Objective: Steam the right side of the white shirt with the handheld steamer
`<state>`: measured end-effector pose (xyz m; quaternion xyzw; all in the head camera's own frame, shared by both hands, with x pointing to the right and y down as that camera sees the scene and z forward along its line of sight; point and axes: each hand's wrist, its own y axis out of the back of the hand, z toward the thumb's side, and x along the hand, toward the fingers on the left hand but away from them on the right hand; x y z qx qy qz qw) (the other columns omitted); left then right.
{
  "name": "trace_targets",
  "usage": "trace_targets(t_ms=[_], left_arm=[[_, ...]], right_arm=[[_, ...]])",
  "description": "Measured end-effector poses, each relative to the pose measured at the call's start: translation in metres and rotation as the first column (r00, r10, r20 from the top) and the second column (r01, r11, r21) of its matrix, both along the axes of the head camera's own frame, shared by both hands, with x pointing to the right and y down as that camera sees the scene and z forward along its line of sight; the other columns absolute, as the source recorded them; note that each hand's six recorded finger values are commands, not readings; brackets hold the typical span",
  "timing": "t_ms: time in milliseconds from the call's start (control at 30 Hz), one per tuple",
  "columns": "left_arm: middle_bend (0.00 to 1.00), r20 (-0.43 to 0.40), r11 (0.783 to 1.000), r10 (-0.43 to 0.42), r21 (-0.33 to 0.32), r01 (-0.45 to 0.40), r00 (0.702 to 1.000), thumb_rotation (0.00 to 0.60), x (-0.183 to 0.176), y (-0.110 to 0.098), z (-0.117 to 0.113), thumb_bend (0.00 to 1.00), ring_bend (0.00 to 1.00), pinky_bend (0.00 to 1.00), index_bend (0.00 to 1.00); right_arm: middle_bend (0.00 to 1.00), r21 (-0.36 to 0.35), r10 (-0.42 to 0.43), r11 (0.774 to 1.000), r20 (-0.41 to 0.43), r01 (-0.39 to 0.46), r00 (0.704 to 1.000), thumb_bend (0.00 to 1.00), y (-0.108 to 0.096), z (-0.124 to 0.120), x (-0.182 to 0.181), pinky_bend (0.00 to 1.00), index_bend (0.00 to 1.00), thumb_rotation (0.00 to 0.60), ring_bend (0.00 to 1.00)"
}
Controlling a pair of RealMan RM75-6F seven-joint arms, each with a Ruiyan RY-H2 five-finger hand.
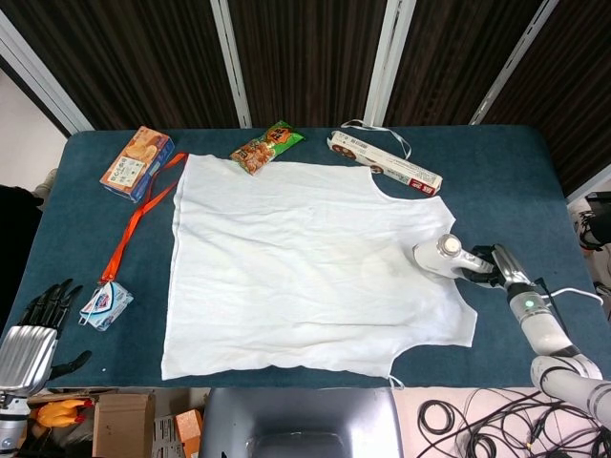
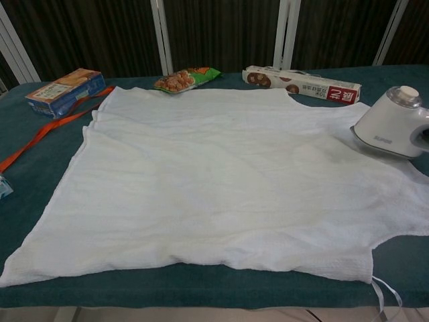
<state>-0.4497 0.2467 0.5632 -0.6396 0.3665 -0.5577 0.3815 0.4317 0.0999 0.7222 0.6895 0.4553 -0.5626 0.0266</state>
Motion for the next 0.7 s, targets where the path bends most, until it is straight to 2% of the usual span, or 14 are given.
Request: trace_targets(t_ms=[167, 367, 567, 700], left_arm=[[0.03, 0.002, 1.000, 0.004, -0.005, -0.004, 1.000, 0.600, 0.001, 0.000, 0.002, 0.00, 0.05, 0.15, 0.00], [0.03, 0.005, 1.000, 0.002, -0.006, -0.002, 1.000, 0.600, 0.001, -0.001, 0.003, 0.00, 0.05, 0.15, 0.00], [0.03, 0.006, 1.000, -0.002, -0.005, 0.002, 1.000, 0.600, 0.000, -0.003, 0.003, 0.00, 0.05, 0.15, 0.00], [0.03, 0.004, 1.000, -0.007, 0.000, 0.007, 1.000, 0.600, -0.001, -0.003, 0.001, 0.00, 0.05, 0.15, 0.00]], right_arm=[[1.00, 0.043, -0.046, 0.998, 0.025, 0.045, 0.999, 0.64, -0.016, -0.015, -0.015, 1.00, 1.00, 0.600, 1.00], [1.00, 0.055, -0.149, 0.987, -0.004, 0.149, 0.989, 0.64, -0.036, -0.021, -0.041, 1.00, 1.00, 0.600, 1.00], [1.00, 0.040, -0.262, 0.963, -0.064, 0.265, 0.963, 0.64, -0.048, -0.011, -0.073, 1.00, 1.00, 0.600, 1.00], [1.00, 0.021, -0.302, 0.952, -0.101, 0.306, 0.948, 0.64, -0.050, 0.001, -0.092, 1.00, 1.00, 0.600, 1.00]])
